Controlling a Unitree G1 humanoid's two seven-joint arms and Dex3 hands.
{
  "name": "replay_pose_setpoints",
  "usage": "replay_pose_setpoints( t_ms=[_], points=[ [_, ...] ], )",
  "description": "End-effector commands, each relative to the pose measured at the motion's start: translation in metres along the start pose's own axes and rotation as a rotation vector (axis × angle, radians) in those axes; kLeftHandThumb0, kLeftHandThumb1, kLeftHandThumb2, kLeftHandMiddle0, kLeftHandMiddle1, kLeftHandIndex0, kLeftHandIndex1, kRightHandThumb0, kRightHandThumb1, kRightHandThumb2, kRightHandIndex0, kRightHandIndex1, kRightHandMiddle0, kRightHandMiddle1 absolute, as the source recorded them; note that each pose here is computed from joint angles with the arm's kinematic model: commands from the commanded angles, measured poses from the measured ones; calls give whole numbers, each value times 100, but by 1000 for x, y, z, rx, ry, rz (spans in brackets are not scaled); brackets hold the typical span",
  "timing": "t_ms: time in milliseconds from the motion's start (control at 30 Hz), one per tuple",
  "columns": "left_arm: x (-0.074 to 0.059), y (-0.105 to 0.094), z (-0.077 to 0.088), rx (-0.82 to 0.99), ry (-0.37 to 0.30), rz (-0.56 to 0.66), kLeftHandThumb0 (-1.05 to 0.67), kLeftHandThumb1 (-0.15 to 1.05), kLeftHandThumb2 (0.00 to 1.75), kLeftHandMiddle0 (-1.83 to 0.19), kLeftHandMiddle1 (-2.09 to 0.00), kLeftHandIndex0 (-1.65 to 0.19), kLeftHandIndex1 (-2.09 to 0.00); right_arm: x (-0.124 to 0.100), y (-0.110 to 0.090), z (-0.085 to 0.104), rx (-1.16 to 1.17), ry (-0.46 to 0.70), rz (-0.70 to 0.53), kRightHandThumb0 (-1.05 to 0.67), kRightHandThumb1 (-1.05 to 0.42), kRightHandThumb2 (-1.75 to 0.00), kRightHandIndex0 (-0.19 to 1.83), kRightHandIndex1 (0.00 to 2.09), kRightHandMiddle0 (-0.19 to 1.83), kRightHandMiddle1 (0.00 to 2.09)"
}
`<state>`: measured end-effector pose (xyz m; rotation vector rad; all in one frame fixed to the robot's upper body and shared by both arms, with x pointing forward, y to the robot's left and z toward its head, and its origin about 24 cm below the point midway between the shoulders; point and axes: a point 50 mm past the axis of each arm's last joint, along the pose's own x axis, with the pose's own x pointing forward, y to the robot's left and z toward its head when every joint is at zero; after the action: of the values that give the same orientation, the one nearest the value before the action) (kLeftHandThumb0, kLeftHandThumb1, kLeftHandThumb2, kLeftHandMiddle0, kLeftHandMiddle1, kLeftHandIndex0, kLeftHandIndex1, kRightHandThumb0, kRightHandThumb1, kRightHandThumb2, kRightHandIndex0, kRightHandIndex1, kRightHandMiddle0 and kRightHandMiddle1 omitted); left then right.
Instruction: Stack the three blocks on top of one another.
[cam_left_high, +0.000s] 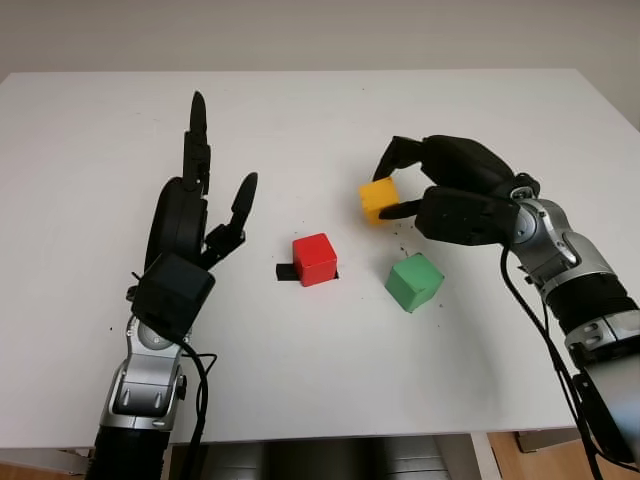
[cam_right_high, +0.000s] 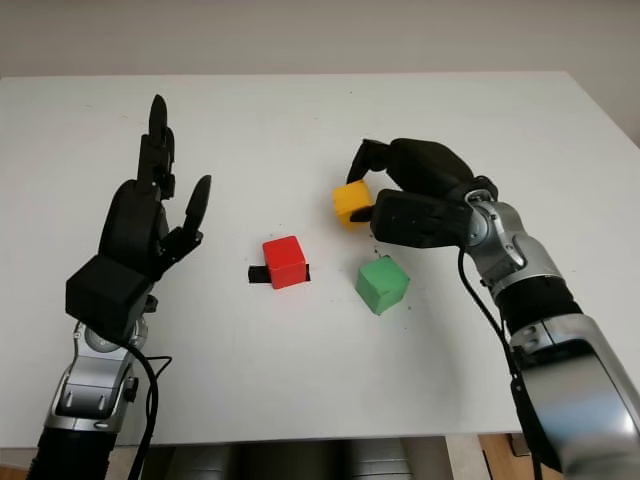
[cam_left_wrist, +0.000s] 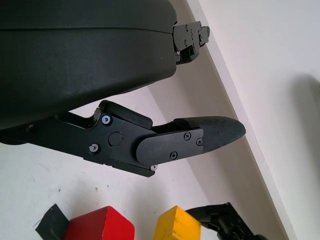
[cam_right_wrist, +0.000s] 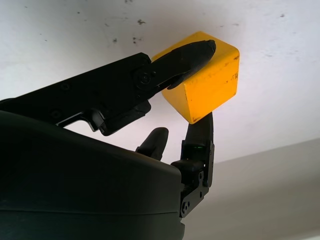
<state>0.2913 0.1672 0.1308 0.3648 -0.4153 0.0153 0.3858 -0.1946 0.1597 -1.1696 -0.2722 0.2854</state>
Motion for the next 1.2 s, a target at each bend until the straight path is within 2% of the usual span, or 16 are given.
replay_pose_setpoints(
  t_ms=[0, 167, 267, 533, 733, 900, 1167],
  points=[
    [0, 1, 1, 15, -15, -3, -71, 105, 58, 12, -6, 17, -6, 3, -10, 6, 29, -31, -41, -42, -101, -5, 18, 89, 35, 146],
    [0, 1, 1, 11, -13, -5, -71, 105, 58, 13, -5, 18, -5, 3, -13, 8, 51, -51, -50, -41, -101, -5, 10, 99, 30, 151],
    [0, 1, 1, 11, -15, -5, -70, 105, 58, 13, -5, 17, -6, 4, -16, 9, 54, -54, -56, -41, -101, -5, 9, 99, 30, 151],
    [0, 3, 1, -23, -16, -3, -65, 105, 58, 15, -4, 19, -5, 2, -33, 18, 248, -105, -40, -41, -101, -5, 3, 96, 27, 159],
    [1, 3, 1, -59, -21, 5, -70, 105, 68, 18, -4, 19, -4, 0, -35, 25, 338, -142, 55, -49, -100, -5, 6, 76, 31, 154],
    [1, 3, 1, -71, -9, 19, -78, 105, 74, 19, -4, 19, -1, -1, -29, 30, 388, -178, 130, -52, -98, -5, 19, 49, 38, 143],
    [2, 4, 2, -76, -17, 25, -80, 105, 73, 19, -2, 19, 0, -2, -14, 41, 500, -223, 247, -56, -99, -5, 21, 41, 41, 148]
  ],
)
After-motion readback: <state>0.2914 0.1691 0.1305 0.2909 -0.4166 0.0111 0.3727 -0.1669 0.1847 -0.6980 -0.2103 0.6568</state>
